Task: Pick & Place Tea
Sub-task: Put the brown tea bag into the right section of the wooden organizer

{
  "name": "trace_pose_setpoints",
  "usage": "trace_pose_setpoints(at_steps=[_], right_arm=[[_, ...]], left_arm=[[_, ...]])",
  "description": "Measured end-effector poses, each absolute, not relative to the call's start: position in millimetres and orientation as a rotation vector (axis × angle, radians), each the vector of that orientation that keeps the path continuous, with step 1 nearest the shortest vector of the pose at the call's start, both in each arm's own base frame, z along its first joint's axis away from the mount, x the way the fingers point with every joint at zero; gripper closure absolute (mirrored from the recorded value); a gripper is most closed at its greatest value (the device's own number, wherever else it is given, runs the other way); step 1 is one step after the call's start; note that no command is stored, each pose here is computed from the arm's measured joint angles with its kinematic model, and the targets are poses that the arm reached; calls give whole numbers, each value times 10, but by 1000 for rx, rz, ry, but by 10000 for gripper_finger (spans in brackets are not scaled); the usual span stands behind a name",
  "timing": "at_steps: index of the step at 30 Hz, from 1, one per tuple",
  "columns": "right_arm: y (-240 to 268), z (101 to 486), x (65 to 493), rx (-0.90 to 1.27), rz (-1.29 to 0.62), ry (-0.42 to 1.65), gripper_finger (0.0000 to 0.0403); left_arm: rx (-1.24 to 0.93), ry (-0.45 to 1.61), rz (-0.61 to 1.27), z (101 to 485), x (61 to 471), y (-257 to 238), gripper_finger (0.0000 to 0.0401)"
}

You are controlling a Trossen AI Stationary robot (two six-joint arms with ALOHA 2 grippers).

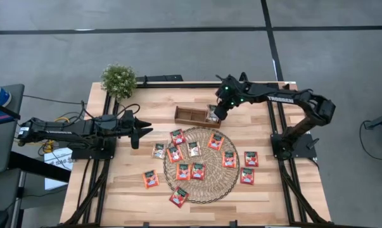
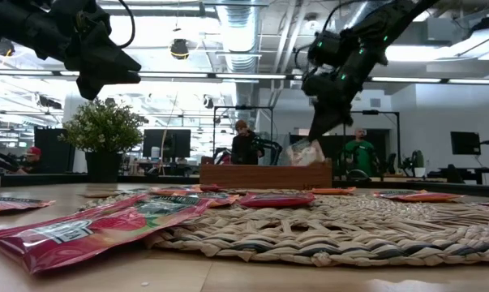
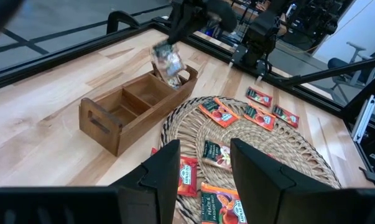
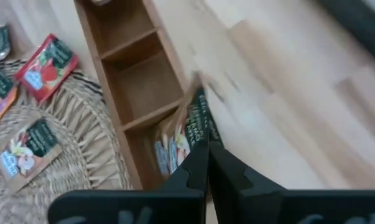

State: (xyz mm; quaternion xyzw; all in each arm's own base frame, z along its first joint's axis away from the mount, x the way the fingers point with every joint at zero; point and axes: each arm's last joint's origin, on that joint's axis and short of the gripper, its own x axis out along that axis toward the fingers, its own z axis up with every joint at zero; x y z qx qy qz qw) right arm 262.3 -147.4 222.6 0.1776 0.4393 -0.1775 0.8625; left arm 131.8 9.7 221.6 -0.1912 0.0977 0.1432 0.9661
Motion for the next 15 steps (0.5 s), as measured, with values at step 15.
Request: trace_pose_setpoints(at_steps=[15], right_arm=[[-1002, 2283, 2420, 363, -529, 646, 403]], left_arm=[[-369, 200, 287, 2217, 1318, 97, 268]])
